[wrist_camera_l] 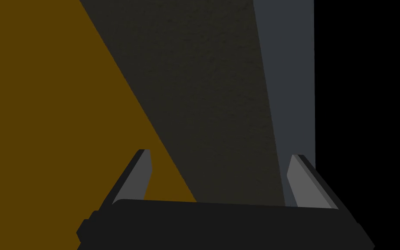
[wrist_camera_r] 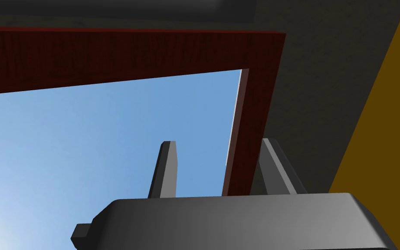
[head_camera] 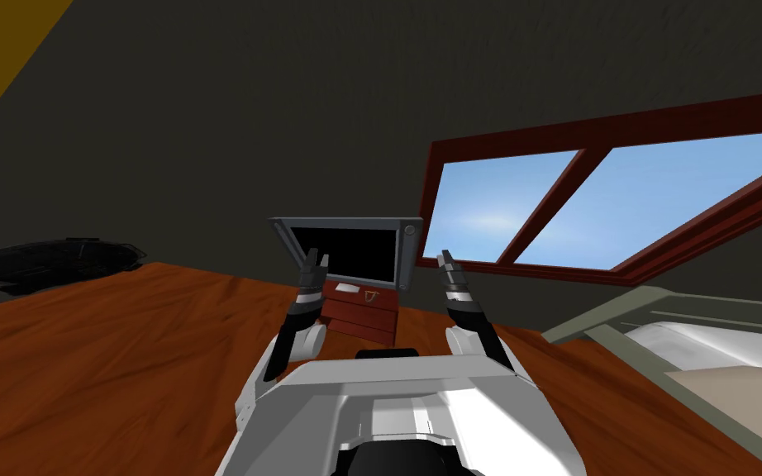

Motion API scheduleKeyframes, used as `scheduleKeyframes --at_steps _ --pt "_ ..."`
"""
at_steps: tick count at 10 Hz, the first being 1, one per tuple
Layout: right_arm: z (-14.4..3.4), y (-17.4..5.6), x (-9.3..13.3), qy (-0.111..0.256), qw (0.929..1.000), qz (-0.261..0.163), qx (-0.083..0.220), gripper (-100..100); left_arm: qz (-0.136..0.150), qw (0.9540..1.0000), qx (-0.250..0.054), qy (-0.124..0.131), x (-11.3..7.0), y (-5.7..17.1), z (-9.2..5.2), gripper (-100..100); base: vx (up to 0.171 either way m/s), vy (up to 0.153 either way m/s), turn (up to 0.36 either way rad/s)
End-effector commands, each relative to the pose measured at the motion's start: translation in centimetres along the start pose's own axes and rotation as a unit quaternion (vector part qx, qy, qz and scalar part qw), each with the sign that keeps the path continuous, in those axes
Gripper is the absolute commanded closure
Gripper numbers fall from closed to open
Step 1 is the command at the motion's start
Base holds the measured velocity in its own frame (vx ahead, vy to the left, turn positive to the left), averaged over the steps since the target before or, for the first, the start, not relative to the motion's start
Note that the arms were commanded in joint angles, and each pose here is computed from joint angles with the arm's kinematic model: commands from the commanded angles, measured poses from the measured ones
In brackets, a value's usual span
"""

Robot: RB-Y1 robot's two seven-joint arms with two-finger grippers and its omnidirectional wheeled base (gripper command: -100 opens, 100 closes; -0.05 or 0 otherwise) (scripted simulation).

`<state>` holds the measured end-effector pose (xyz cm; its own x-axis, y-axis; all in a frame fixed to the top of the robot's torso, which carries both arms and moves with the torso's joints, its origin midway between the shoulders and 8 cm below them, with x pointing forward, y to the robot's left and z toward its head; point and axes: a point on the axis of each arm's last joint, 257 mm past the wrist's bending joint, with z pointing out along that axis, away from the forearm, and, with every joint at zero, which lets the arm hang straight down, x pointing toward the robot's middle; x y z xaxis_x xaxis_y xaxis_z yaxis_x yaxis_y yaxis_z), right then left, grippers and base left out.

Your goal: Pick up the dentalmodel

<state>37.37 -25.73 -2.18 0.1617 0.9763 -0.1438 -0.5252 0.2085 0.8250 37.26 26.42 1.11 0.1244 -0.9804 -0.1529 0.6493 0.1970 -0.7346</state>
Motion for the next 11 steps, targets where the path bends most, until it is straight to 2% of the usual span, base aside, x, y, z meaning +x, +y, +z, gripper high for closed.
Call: scheduleKeyframes --at_steps 1,2,5,6,7,10,11 --pt "0.0 0.0 0.0 0.000 1.0000 0.000 0.000 0 0.009 0.9998 -0.017 0.004 0.2 1.2 0.0 -100 -0.052 -0.026 0.019" --pt "0.0 0.0 0.0 0.000 1.0000 0.000 0.000 0 0.024 0.9991 -0.034 0.008 0.0 2.5 0.4 -100 -0.048 -0.029 0.027" --pt "0.0 0.0 0.0 0.000 1.0000 0.000 0.000 0 0.039 0.9977 -0.055 0.011 -0.2 4.1 0.8 -100 -0.036 -0.025 0.024" --pt "0.0 0.0 0.0 0.000 1.0000 0.000 0.000 0 0.054 0.9959 -0.072 0.014 -0.5 5.4 1.3 -100 -0.056 -0.033 0.039" --pt "0.0 0.0 0.0 0.000 1.0000 0.000 0.000 0 0.054 0.9955 -0.076 0.014 -0.5 5.7 1.2 -100 -0.048 -0.031 0.019" --pt "0.0 0.0 0.0 0.000 1.0000 0.000 0.000 0 0.087 0.9899 -0.111 0.017 -1.2 8.4 2.1 -100 -0.044 -0.030 0.033" --pt "0.0 0.0 0.0 0.000 1.0000 0.000 0.000 0 0.087 0.9886 -0.122 0.018 -1.2 9.0 1.9 -100 -0.042 -0.030 0.021"
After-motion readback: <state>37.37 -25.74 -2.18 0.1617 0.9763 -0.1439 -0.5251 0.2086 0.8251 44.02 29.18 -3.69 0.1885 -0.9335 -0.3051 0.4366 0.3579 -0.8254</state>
